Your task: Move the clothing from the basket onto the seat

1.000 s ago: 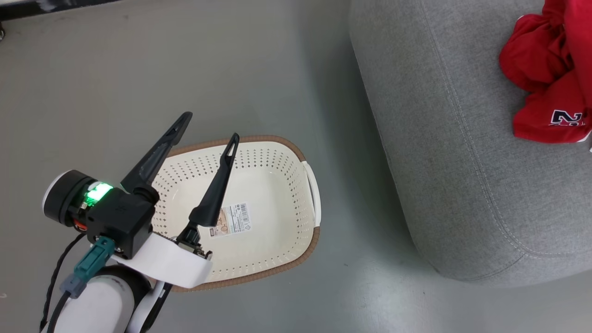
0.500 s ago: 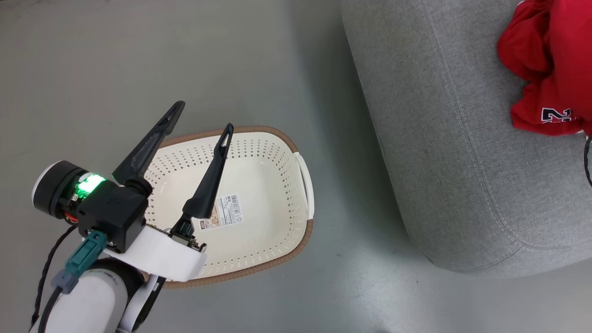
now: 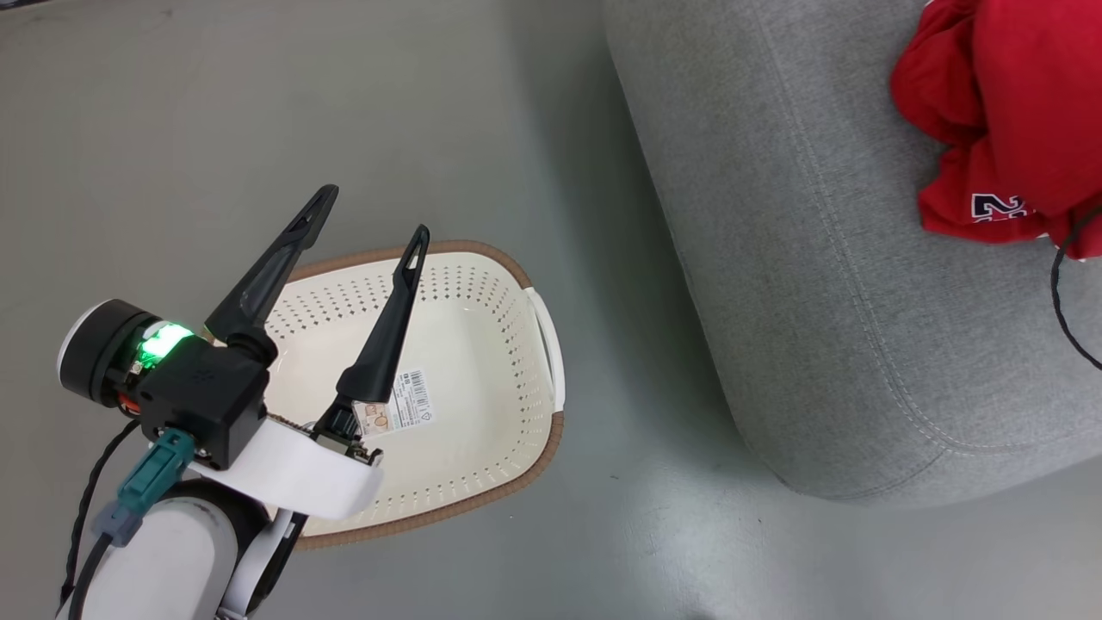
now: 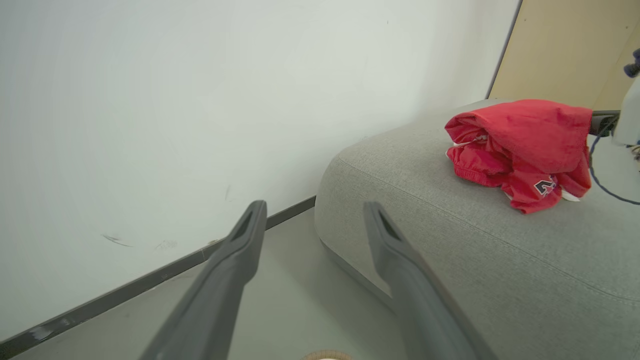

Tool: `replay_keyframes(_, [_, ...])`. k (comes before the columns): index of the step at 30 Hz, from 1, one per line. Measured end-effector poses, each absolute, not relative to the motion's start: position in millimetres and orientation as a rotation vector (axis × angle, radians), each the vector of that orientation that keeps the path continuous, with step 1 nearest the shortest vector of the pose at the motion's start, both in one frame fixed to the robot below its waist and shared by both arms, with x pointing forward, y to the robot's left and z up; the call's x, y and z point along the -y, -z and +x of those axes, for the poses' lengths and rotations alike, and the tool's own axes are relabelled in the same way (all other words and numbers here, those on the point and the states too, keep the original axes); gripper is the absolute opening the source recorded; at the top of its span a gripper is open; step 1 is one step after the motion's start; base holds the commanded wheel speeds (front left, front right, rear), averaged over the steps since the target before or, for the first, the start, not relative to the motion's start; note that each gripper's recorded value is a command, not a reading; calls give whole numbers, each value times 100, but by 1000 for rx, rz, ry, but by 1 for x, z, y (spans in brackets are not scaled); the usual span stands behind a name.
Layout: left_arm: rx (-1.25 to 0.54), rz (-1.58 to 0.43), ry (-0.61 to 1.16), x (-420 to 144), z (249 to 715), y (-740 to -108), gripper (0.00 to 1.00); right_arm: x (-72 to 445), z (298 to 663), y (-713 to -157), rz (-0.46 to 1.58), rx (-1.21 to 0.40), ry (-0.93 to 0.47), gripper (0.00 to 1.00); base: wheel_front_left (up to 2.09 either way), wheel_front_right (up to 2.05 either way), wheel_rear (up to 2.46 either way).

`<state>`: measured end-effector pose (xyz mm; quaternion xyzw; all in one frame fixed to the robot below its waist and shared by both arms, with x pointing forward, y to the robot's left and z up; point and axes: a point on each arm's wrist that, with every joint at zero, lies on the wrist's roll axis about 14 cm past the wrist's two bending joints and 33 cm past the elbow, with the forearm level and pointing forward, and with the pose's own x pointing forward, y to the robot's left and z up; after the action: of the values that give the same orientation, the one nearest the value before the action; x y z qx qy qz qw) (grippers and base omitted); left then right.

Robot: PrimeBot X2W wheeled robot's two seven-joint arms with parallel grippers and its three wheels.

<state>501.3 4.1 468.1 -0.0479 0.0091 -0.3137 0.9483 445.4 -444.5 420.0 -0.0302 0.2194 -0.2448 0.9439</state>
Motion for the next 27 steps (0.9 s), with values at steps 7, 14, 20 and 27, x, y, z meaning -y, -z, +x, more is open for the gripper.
replay_keyframes(7, [-8,-119,649,4,501,-471,100,450,432,-425,-38,-423,522,100,0,0,0])
replay_keyframes(14, [12,-132,661,11,500,-477,100,451,405,-419,-37,-428,537,100,0,0,0])
replay_keyframes(20, [29,-149,663,17,499,-483,100,454,378,-414,-24,-428,562,100,0,0,0])
replay_keyframes(27, [53,-159,643,16,500,-491,100,450,368,-425,-30,-378,549,100,0,0,0])
